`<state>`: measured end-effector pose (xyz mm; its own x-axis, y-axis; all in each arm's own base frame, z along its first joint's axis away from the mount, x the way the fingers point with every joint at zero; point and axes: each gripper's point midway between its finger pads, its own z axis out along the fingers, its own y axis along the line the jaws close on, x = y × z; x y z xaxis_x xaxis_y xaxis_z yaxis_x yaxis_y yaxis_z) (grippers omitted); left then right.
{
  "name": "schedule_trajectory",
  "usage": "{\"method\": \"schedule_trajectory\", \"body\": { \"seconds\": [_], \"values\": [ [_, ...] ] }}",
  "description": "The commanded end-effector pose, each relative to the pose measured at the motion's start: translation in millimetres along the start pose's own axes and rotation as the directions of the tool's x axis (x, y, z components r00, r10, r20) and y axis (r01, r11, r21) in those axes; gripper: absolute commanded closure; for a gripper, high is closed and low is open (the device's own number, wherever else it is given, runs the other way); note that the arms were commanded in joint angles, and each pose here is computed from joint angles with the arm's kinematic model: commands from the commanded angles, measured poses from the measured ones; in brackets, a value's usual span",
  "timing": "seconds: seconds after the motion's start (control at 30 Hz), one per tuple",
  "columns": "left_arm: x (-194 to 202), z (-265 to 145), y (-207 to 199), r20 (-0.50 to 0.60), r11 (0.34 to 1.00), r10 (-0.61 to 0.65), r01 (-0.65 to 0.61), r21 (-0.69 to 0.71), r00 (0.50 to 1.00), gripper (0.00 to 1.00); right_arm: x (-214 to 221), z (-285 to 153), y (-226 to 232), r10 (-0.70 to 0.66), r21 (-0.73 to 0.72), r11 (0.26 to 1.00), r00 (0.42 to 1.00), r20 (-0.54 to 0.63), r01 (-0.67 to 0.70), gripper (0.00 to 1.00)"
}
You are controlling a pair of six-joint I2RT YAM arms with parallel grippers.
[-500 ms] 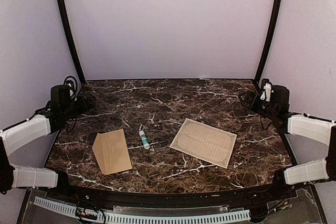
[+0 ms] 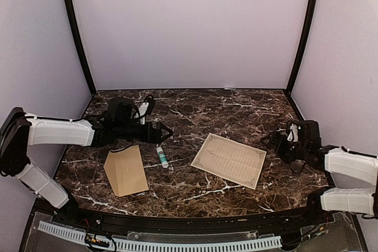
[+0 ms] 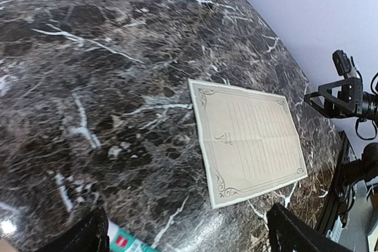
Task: Place the letter into the envelope and seal it
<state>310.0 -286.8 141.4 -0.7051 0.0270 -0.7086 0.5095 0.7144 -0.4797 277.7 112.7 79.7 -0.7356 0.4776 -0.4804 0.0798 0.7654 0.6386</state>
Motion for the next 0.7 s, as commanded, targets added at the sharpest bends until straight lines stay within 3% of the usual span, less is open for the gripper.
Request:
{"method": "schedule_trajectory", "body": {
  "seconds": [0.0,0.3,0.67],
  "values": [
    [-1.3,38.0,-48.5,-0.044,0.989,0.064,-0.058,0.135,0.997,0.09,19.2,-6.3,6.6,0.067,-0.076,0.995,0.997,-0.038,-0.069,0.01],
    [27.3,113.2,-68.3,-0.185,0.99,0.08,-0.056,0.129,0.98,0.11,52.8,-8.3,0.7,0.129,-0.105,0.984,0.986,-0.11,-0.141,0.01],
    [51.1,150.3,-65.6,-0.267,0.993,0.052,-0.021,0.115,0.962,0.13,80.2,-2.5,8.6,0.156,-0.166,0.967,0.966,-0.206,-0.191,0.03]
  ]
}}
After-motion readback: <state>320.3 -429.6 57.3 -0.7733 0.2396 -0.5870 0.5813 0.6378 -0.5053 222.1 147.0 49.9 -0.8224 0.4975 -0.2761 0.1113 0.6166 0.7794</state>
